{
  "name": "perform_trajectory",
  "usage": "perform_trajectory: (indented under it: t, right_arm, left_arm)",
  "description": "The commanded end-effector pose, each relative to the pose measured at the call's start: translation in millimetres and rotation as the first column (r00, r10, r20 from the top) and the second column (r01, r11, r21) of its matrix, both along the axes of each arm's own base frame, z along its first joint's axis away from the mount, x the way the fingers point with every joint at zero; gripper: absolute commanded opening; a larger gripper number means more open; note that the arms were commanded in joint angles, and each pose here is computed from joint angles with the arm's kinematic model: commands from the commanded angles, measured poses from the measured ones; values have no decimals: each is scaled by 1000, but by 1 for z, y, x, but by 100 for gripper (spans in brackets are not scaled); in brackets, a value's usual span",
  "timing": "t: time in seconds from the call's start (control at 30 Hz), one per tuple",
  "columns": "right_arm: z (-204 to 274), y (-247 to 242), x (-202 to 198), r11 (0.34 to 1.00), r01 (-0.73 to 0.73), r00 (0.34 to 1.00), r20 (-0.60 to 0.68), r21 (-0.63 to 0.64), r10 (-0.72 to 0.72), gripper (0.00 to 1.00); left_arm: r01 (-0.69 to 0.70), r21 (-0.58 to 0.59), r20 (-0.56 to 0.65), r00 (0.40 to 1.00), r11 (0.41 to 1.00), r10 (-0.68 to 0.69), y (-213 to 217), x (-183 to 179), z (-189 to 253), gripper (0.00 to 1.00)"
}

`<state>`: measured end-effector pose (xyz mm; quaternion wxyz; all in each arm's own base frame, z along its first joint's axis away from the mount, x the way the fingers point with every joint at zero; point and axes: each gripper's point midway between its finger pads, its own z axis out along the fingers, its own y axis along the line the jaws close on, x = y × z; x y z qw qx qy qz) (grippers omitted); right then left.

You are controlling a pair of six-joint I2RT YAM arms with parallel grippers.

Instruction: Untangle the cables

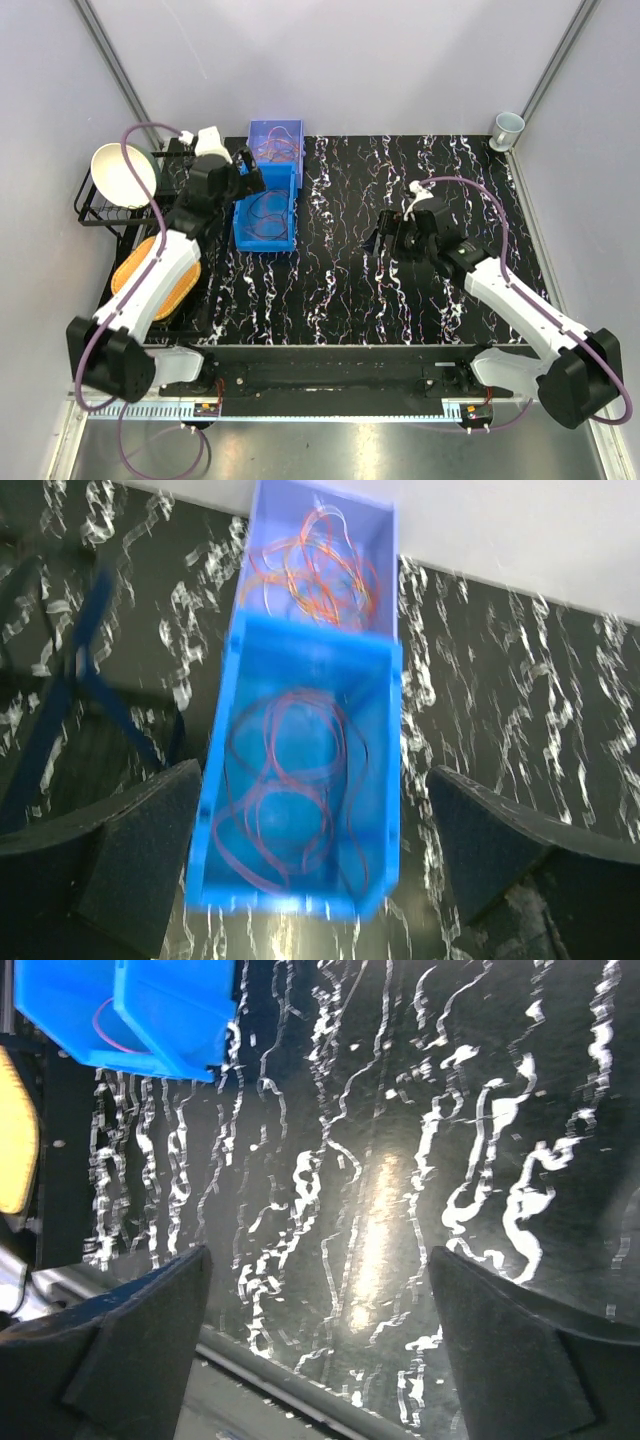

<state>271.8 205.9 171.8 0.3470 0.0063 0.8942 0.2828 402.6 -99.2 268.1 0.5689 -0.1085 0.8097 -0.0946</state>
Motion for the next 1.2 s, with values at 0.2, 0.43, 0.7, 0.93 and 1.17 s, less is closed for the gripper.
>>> perform_trajectory:
  t: [0.2, 0.43, 0.7, 0.93, 1.17]
  right_arm:
    - [-6, -69, 36, 899, 404, 913, 140, -168, -383, 96]
    - [-1, -65, 45, 924, 301, 940, 235, -237, -246, 100]
    - [5, -57, 55, 936, 277, 935, 284, -216, -211, 100]
    - [-4, -58, 53, 938, 285, 929, 297, -199, -219, 100]
    - [-8, -56, 56, 939, 278, 932, 295, -202, -212, 100]
  left_arm:
    - [235, -109, -43, 970, 966, -241, -48, -104, -10, 99]
    - [359, -26, -285, 892, 933, -351, -43, -177, -64, 99]
    - [289, 27, -207, 938, 957, -277, -12, -191, -69, 99]
    - [314, 24, -215, 929, 949, -302, -17, -190, -70, 99]
    - [311, 25, -226, 927, 950, -298, -17, -191, -72, 99]
